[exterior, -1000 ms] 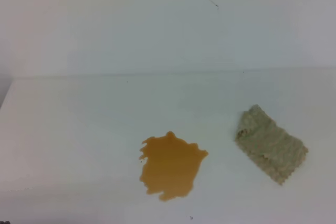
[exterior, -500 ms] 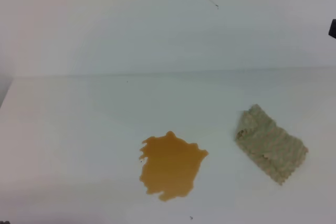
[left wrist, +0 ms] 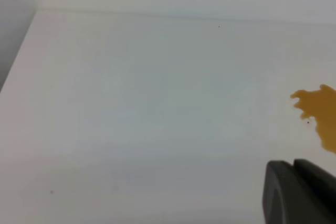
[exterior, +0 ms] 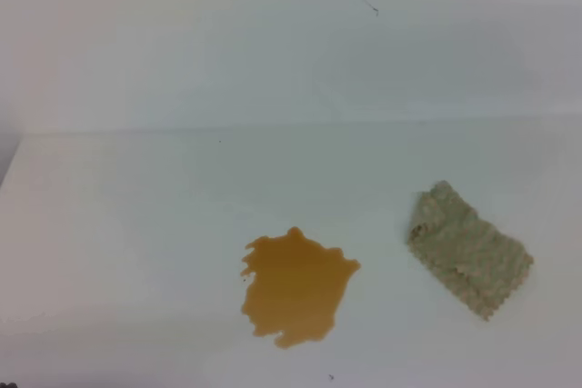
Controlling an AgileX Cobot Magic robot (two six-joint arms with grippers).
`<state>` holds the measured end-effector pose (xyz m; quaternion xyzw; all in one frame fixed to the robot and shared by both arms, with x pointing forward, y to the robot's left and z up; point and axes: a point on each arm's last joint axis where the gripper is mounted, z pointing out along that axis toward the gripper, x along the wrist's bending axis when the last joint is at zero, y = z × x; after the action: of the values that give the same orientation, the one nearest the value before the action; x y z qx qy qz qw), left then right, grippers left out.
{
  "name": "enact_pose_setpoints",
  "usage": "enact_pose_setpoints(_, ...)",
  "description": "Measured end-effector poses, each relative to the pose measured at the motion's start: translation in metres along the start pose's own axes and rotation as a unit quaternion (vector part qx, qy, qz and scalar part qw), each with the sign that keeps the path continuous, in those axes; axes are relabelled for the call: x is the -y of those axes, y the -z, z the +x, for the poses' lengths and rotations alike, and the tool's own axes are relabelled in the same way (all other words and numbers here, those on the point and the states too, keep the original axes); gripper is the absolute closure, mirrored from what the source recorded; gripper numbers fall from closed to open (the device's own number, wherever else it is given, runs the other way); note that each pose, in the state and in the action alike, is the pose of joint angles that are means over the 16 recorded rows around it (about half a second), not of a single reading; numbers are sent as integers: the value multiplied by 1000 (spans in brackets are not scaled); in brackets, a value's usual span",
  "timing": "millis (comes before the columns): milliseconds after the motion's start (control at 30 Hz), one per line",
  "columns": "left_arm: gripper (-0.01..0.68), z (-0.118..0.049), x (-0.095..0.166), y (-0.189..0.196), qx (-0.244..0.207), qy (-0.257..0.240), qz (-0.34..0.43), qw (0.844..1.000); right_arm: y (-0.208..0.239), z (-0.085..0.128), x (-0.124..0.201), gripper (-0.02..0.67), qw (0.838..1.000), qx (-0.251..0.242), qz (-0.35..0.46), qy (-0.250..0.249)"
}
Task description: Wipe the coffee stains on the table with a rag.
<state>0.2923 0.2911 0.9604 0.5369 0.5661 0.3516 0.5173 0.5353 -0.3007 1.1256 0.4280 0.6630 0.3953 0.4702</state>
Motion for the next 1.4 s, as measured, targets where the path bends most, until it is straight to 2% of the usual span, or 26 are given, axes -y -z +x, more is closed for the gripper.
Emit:
enact_pose_setpoints(133,675,0,0,0,0,0,0,1000,0,-10,8,645,997,67,19,21)
enact_pose_setpoints(233,675,0,0,0,0,0,0,1000,0,-15,19,645,994,104,39,15)
enact_pose_setpoints(433,675,0,0,0,0,0,0,1000,-2,-15,44,645,983,150,94,-42)
enact_pose_setpoints(600,675,0,0,0,0,0,0,1000,-9,-7,66,646,964,169,189,-84)
enact_pose_setpoints(667,675,0,0,0,0,0,0,1000,-14,1,73,646,955,154,234,-98)
enact_pose_setpoints(767,675,0,0,0,0,0,0,1000,-24,20,78,646,943,101,300,-106)
enact_pose_setpoints(900,675,0,0,0,0,0,0,1000,-38,53,79,647,928,-6,363,-80)
enact_pose_setpoints(1067,675,0,0,0,0,0,0,1000,-56,91,76,634,917,-116,380,-39)
enact_pose_setpoints(1200,675,0,0,0,0,0,0,1000,-69,115,77,572,910,-170,377,-13)
enact_pose_setpoints(1400,675,0,0,0,0,0,0,1000,-92,138,86,429,904,-201,378,2)
